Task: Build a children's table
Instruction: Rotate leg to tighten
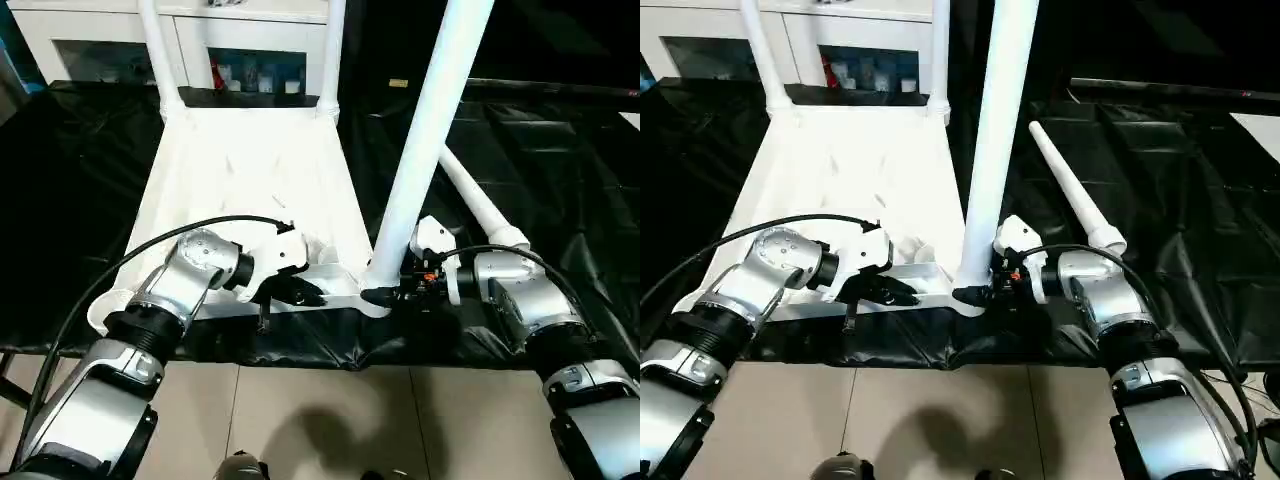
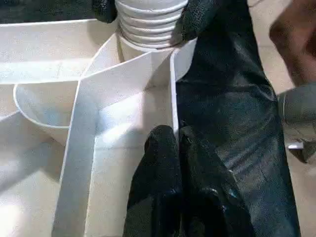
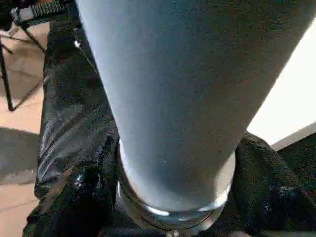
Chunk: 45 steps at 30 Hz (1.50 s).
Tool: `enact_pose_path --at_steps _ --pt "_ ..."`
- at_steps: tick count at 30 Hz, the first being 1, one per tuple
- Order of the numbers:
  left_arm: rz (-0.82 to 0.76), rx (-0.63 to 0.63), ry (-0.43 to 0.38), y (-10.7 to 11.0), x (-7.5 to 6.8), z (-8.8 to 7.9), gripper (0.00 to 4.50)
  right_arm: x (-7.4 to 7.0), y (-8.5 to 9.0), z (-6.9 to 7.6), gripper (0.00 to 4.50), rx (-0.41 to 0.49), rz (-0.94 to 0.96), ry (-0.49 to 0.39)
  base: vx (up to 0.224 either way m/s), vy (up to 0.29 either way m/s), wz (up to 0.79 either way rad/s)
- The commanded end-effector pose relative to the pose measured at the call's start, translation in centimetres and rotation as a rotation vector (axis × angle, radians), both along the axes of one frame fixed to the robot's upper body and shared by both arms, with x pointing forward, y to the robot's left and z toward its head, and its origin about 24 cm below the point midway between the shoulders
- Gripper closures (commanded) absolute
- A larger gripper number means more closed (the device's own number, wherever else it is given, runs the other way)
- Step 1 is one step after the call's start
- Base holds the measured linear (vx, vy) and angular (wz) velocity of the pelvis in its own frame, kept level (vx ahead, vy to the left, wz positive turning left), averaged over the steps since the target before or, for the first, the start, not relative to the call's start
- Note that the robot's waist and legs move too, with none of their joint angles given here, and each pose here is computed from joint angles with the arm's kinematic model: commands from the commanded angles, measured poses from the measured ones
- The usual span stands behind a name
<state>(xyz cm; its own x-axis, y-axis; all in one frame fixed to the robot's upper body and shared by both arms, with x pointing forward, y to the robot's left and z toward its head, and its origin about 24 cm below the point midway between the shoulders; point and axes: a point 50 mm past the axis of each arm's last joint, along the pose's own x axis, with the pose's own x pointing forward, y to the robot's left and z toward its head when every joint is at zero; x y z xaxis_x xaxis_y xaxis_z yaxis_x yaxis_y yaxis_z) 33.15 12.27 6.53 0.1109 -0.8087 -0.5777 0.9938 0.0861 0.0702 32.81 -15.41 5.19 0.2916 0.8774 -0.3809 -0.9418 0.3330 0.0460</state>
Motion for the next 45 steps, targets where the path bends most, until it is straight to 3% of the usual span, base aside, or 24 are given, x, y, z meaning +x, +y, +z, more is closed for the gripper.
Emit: enact_pose_path --at_steps 1,5,10,14,17,19,22,25,31,39,45 --pt "0.021 -0.055 -0.054 -1.8 0.9 1.6 4.5 0.1 0.5 -0.4 1.75 0.036 -0.074 0.007 0.0 0.0 0.0" --pt "0.139 -0.093 -0.043 -3.5 1.5 1.4 4.5 1.1 1.1 -1.5 1.75 0.092 -0.365 -0.014 0.0 0.0 0.0" --pt "0.231 -0.112 -0.044 -5.6 1.7 0.9 4.5 1.9 2.6 -2.7 1.76 0.164 -0.668 0.036 0.0 0.0 0.0" --pt "0.311 -0.117 -0.068 -6.9 1.8 0.6 4.5 2.1 5.6 -3.3 1.76 0.157 -0.768 0.027 0.0 0.0 0.0" --pt "0.315 -0.091 -0.097 -6.9 1.8 0.3 4.5 2.1 6.8 -3.0 1.76 0.159 -0.742 -0.003 0.0 0.0 0.0" --pt "0.315 -0.073 -0.117 -6.7 1.8 0.3 4.5 2.2 7.1 -2.8 1.2 0.17 -0.744 -0.014 0.0 0.0 0.0" --pt "0.318 -0.068 -0.122 -6.4 1.9 0.3 4.5 2.4 7.1 -2.6 0.96 0.172 -0.738 -0.025 0.0 0.0 0.0" --pt "0.284 -0.08 -0.128 -5.4 1.8 0.5 4.5 2.6 6.6 -1.8 0.7 0.146 -0.67 -0.099 0.0 0.0 0.0" --pt "0.151 -0.095 -0.111 -4.2 0.9 0.5 4.5 2.0 5.0 -0.9 0.7 0.105 -0.44 -0.165 0.0 0.0 0.0" --pt "0.011 -0.037 -0.08 -2.2 0.0 0.3 4.5 0.7 2.1 -0.2 0.7 0.022 -0.109 -0.115 0.0 0.0 0.0" --pt "-0.04 -0.019 -0.067 -1.6 -0.4 0.2 4.5 0.3 1.6 0.0 0.7 0.008 -0.01 -0.07 0.0 0.0 0.0"
